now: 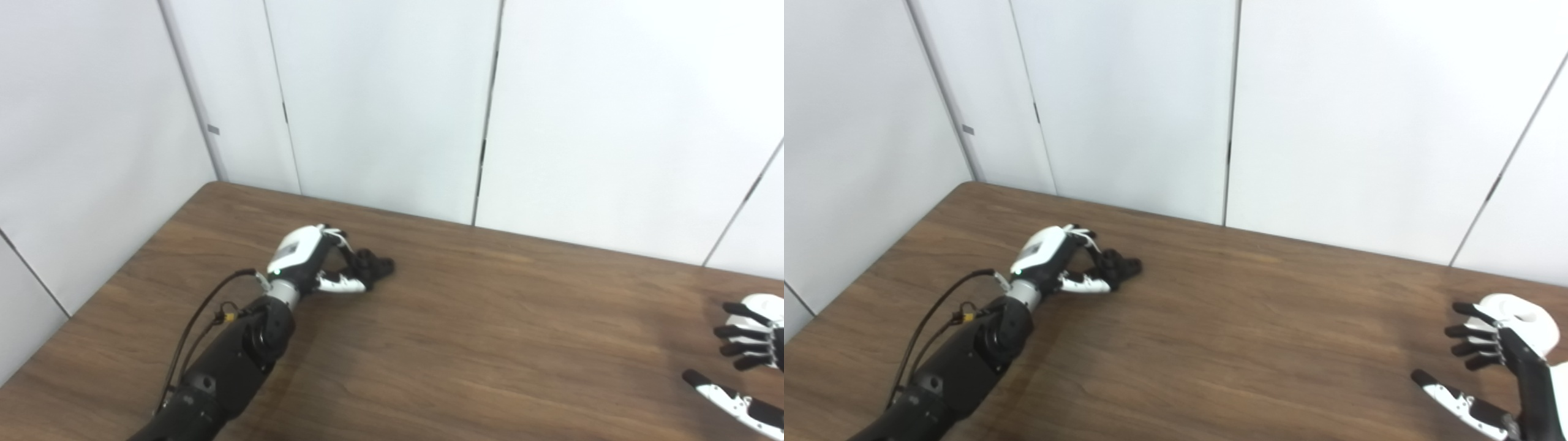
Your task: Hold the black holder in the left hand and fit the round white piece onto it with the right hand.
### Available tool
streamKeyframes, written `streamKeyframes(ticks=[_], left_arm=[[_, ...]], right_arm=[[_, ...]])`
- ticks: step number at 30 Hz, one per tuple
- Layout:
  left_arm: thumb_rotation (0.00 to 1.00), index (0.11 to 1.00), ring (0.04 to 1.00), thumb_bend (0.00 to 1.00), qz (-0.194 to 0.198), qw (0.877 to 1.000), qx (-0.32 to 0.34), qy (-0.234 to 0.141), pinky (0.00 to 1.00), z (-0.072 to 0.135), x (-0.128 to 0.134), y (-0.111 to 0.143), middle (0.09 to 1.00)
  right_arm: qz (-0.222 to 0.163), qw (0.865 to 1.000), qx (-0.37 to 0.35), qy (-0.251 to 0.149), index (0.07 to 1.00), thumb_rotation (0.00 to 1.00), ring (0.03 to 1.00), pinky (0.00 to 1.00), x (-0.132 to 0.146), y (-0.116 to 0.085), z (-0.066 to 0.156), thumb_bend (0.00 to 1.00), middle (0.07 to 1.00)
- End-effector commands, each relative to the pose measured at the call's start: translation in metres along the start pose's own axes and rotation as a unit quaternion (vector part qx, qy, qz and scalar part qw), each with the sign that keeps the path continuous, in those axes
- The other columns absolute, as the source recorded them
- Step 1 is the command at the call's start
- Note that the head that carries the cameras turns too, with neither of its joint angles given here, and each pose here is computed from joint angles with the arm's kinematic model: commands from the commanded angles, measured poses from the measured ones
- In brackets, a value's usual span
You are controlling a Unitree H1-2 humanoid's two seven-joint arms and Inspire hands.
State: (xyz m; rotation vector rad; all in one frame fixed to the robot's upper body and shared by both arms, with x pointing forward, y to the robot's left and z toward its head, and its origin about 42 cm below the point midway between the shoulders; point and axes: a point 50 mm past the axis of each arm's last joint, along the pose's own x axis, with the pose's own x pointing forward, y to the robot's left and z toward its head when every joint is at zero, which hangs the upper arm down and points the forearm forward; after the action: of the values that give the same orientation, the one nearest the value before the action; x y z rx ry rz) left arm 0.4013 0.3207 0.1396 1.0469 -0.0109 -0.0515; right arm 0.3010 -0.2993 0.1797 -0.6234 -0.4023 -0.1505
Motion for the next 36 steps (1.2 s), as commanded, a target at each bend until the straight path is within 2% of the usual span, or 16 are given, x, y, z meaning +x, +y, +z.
streamKeyframes(ticks=[1,6,11,14,19,24,28,36], left_arm=[[0.07,0.482,0.974,0.52,-0.022,0.998,0.002,-0.052,0.97,0.022,0.002,-0.005,0.878],[0.07,0.483,0.985,0.52,-0.079,0.989,0.005,-0.122,0.97,0.059,-0.005,-0.023,0.895],[0.07,0.483,0.972,0.52,-0.11,0.977,0.017,-0.179,0.93,0.089,-0.01,-0.037,0.895],[0.07,0.484,0.977,0.52,-0.131,0.968,0.018,-0.211,0.93,0.106,-0.014,-0.05,0.9],[0.07,0.484,0.97,0.52,-0.162,0.955,0.028,-0.248,0.92,0.127,-0.018,-0.077,0.901],[0.07,0.485,0.973,0.52,-0.184,0.943,0.039,-0.275,0.93,0.139,-0.018,-0.099,0.9],[0.07,0.485,0.963,0.52,-0.191,0.939,0.049,-0.281,0.92,0.143,-0.017,-0.111,0.893],[0.07,0.485,0.942,0.52,-0.196,0.934,0.096,-0.281,0.87,0.13,-0.014,-0.125,0.881]], right_arm=[[-0.02,0.999,-0.003,-0.038,0.721,0.0,0.535,0.44,0.014,-0.007,0.016,0.55,0.61],[-0.019,0.999,-0.016,-0.04,0.719,0.0,0.538,0.45,0.016,-0.005,0.018,0.56,0.614],[-0.017,0.999,-0.029,-0.037,0.727,0.0,0.55,0.45,0.018,-0.003,0.015,0.56,0.623],[-0.018,0.999,-0.031,-0.038,0.732,0.0,0.556,0.46,0.019,-0.003,0.014,0.56,0.626],[-0.023,0.998,-0.036,-0.043,0.735,0.06,0.56,0.46,0.021,-0.002,0.014,0.55,0.631],[-0.024,0.998,-0.048,-0.043,0.74,0.11,0.568,0.46,0.021,0.0,0.02,0.53,0.638],[-0.025,0.997,-0.05,-0.045,0.742,0.12,0.568,0.46,0.021,0.001,0.023,0.52,0.641],[-0.028,0.997,-0.053,-0.054,0.732,0.09,0.56,0.46,0.025,0.003,0.034,0.52,0.633]])
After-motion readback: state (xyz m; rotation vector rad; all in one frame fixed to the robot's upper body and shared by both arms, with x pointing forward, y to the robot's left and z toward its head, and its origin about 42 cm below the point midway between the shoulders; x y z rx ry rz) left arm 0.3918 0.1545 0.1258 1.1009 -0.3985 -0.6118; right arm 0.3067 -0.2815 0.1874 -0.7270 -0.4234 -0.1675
